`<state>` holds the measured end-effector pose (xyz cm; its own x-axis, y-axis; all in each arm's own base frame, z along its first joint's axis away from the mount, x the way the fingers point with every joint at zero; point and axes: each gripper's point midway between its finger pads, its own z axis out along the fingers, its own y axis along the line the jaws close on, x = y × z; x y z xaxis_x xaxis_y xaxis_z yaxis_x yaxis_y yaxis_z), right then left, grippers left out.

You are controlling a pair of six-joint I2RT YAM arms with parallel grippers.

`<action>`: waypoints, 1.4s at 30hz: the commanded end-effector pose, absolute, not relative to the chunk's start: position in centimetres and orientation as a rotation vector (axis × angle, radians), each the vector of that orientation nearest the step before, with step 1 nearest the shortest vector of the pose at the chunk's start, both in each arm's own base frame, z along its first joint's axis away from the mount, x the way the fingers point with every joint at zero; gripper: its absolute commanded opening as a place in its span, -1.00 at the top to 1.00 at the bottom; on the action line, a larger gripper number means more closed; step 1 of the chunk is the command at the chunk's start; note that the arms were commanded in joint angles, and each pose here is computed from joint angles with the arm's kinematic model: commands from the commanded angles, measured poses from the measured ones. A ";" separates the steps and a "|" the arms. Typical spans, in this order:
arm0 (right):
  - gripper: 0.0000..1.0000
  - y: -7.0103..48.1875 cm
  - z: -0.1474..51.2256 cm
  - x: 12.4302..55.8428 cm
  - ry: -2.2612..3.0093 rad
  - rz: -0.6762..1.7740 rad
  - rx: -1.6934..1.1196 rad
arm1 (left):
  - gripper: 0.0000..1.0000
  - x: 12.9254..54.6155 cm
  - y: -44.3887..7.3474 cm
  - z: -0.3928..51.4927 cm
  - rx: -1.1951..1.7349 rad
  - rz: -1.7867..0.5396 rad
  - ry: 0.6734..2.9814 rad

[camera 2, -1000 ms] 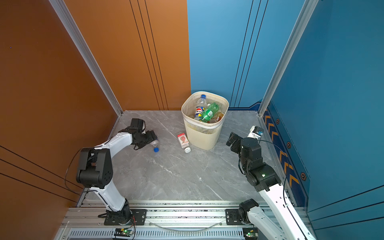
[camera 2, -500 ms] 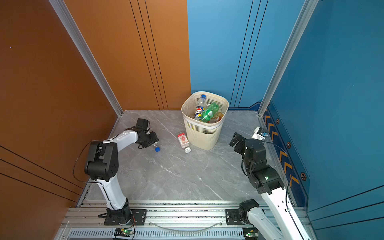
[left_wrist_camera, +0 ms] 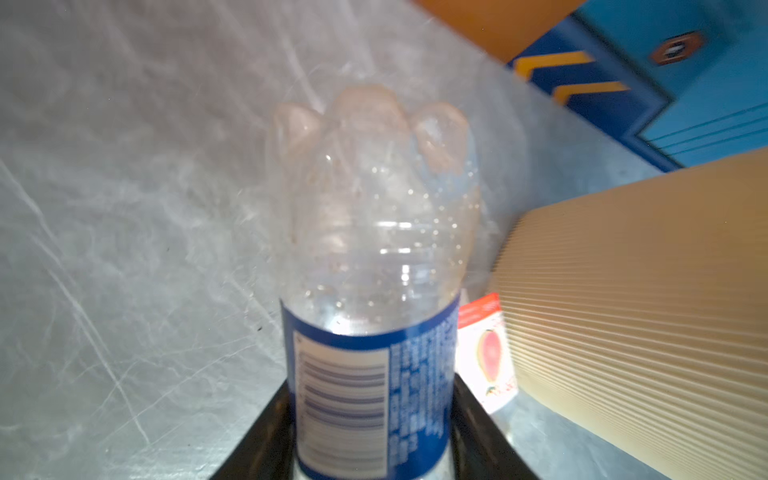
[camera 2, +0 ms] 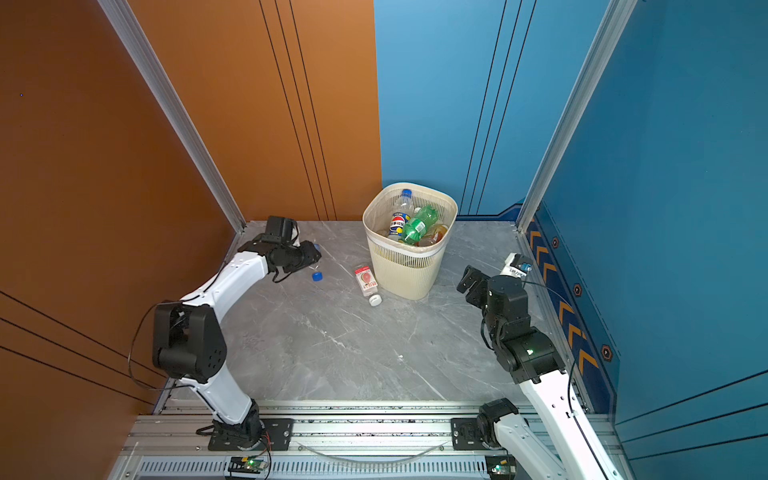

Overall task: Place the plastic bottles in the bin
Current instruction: 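Lift the water bottle with the left gripper over the bin and release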

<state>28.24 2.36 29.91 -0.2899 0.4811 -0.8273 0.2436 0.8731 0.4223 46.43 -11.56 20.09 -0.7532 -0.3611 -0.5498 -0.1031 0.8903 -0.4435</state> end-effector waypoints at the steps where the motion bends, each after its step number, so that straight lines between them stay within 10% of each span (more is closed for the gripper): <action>1: -0.99 2.5 29.5 28.3 1.894 0.263 0.528 | -0.04 45.8 -14.3 28.4 -0.140 -0.548 2.250; 13: -0.99 2.3 29.7 27.8 1.883 0.270 0.535 | -0.04 44.5 -24.1 42.3 0.223 -0.629 1.941; 35: -0.99 1.9 29.8 27.0 1.879 0.271 0.540 | -0.05 48.8 -32.2 39.0 0.324 -0.702 2.005; 39: -0.99 1.9 29.7 27.1 1.882 0.271 0.541 | -0.99 49.3 -32.1 37.9 0.314 -0.701 2.030; 42: -0.99 1.9 29.7 27.1 1.881 0.271 0.542 | -0.95 49.1 -31.9 38.4 0.316 -0.695 2.022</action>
<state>27.25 1.94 30.73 -0.2612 0.4965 -0.8278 0.2258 0.8652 0.4477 49.01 -31.95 38.19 -0.5247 -0.0605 -0.8491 0.4713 0.8100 -0.3489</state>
